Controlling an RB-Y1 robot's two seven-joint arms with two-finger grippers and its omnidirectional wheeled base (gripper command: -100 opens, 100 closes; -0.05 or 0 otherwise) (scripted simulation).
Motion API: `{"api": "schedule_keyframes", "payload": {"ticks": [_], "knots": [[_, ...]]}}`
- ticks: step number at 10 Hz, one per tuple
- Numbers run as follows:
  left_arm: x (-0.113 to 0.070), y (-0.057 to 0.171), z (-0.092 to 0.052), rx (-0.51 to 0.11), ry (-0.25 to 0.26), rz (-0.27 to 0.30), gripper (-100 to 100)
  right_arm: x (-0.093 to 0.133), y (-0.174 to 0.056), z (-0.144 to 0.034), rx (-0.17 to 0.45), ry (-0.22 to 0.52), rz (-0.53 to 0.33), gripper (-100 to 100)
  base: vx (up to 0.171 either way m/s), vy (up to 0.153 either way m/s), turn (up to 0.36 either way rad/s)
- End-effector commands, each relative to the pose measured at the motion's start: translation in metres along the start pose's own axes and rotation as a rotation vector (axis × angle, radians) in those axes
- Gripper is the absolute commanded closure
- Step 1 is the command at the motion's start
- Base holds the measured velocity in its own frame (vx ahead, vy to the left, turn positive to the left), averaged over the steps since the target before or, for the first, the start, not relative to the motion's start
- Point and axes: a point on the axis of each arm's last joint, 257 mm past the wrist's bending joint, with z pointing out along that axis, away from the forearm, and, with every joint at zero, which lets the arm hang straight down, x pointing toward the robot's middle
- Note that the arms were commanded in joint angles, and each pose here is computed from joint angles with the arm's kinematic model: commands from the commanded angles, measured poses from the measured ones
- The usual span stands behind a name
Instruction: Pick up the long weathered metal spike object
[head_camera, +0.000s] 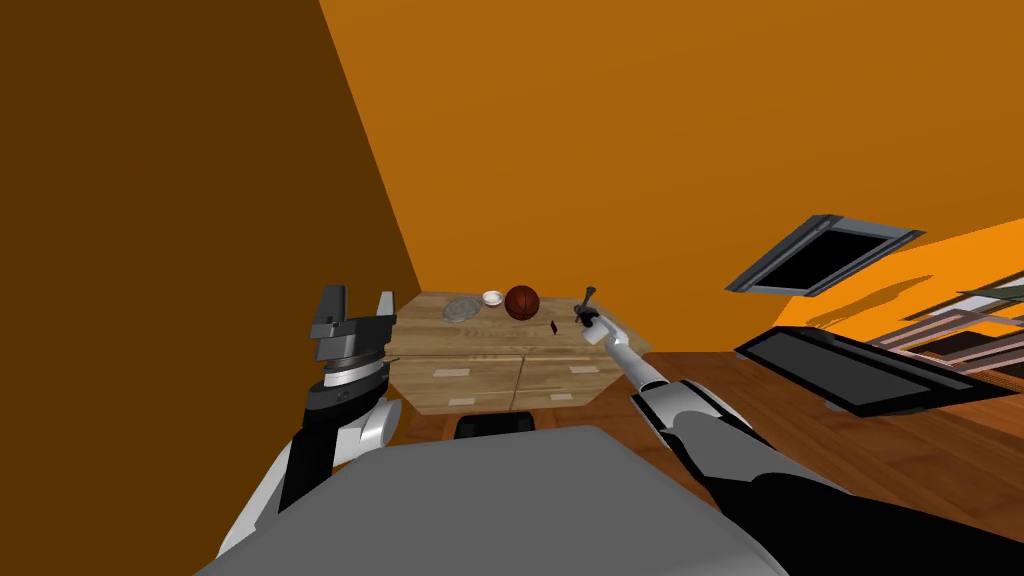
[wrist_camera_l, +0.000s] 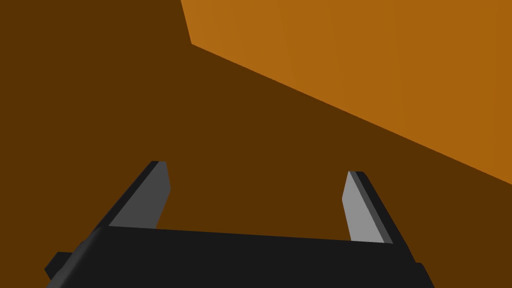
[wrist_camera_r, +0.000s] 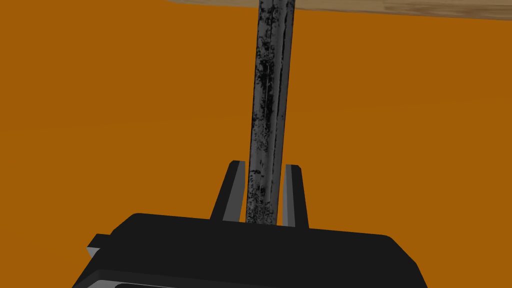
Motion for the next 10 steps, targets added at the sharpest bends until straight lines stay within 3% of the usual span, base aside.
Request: {"api": "schedule_keyframes", "payload": {"ticks": [1, 3, 4, 6, 7, 9, 10], "knots": [[0.000, 0.000, 0.000, 0.000, 0.000, 0.000, 0, 0.005, 0.004, -0.007, 0.011, 0.004, 0.008, 100, 0.005, -0.067, -0.024], [0.000, 0.000, 0.000, 0.000, 0.000, 0.000, 0, -0.010, 0.014, -0.011, 0.006, -0.017, 0.018, 100, 0.000, -0.028, -0.002], [0.000, 0.000, 0.000, 0.000, 0.000, 0.000, 0, 0.003, 0.034, -0.020, -0.005, -0.012, 0.009, 100, -0.002, -0.078, -0.078], [0.000, 0.000, 0.000, 0.000, 0.000, 0.000, 0, -0.012, 0.039, -0.025, 0.003, -0.039, 0.030, 100, -0.004, -0.060, -0.014], [0.000, 0.000, 0.000, 0.000, 0.000, 0.000, 0, 0.001, 0.057, -0.035, -0.009, -0.035, 0.018, 100, 0.003, -0.067, -0.079], [0.000, 0.000, 0.000, 0.000, 0.000, 0.000, 0, -0.016, 0.063, -0.042, -0.001, -0.068, 0.052, 100, 0.006, -0.057, -0.017], [0.000, 0.000, 0.000, 0.000, 0.000, 0.000, 0, -0.001, 0.078, -0.052, -0.013, -0.064, 0.041, 100, 0.011, -0.088, -0.067]]}}
